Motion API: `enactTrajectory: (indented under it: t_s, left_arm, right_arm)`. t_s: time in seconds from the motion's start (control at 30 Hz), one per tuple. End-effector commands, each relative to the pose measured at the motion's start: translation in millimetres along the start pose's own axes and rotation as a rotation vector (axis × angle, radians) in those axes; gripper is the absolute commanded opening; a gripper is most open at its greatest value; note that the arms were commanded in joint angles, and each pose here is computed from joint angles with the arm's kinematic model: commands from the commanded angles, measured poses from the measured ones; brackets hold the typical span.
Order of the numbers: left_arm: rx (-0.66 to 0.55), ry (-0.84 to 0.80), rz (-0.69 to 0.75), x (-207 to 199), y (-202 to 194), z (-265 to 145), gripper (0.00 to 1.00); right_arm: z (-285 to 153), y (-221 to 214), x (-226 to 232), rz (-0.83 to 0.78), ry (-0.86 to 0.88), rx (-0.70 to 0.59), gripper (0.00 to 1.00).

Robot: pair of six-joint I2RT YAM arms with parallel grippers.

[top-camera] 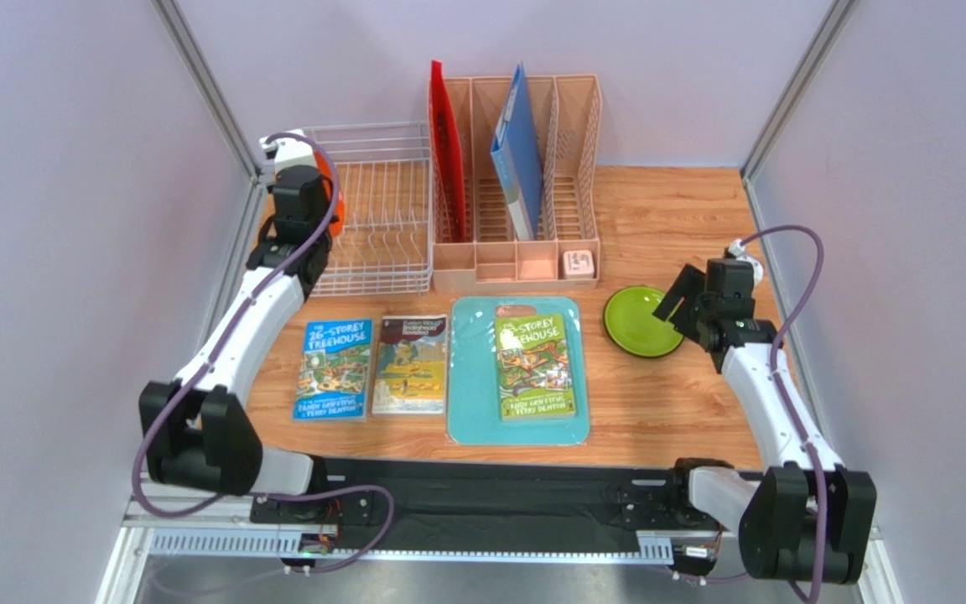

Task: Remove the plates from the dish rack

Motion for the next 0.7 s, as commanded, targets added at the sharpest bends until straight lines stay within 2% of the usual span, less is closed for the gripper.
enactTrajectory:
  t_s: [0.0,0.07,0.1,0.13,0.2,0.23,0.3,0.37,0.5,0.67]
  left_arm:
    - [0.083,-0.184,-0.18,-11.7,-9.9,-43.0,0.0]
    - [0.083,-0.282,-0.272,-18.5,-9.4,-64.7,0.0]
    - [0.161,-0.383,-0.323,-29.8,-30.6,-74.6,0.0]
    - [0.156,-0.458,-0.361,-37.1,-27.2,-84.5,0.0]
    - [0.266,-0.58,-0.427,-53.6,-47.6,-100.8,0.0]
    - [0.28,-0.648,-0.445,-65.1,-49.2,-110.6,0.0]
    - [0.371,-0.728,-0.47,-82.7,-70.7,-128.4,0.0]
    - [0.386,-0.796,-0.49,-98.1,-77.3,-137.2,0.0]
    - [0.494,-0.934,-0.522,-135.8,-96.2,-162.6,0.0]
    - [0.577,-1.034,-0.546,-170.9,-110.5,-176.3,0.0]
  right_arm:
    - [-36.1,28.7,19.3,-0.024,0.127,-0.128,0.75]
    - [-47.4,27.5,36.3,-0.046,0.262,-0.124,0.77]
    - [-53.4,29.6,41.9,-0.052,0.308,-0.14,0.78]
    - [-59.8,26.8,53.2,-0.063,0.399,-0.124,0.79]
    - [-64.9,26.2,63.4,-0.066,0.463,-0.12,0.78]
    - [-67.8,23.9,70.8,-0.069,0.516,-0.111,0.78]
    - [-69.6,22.9,80.0,-0.067,0.572,-0.117,0.79]
    - [-74.8,12.6,97.9,-0.095,0.645,-0.094,0.78]
    - [-75.3,2.9,120.6,-0.116,0.713,-0.071,0.78]
    - [-73.7,-7.5,145.0,-0.111,0.803,-0.035,0.78]
Point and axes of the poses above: each gripper's point midway between its finger pads, its own z axis out along the fingers, its own x axis along the line the jaws close on, y = z × x, the point moved 4 cm from there along -z, back along the fingers, and after that the axes turned 8 degrees about -z, right-handed, at the moved point
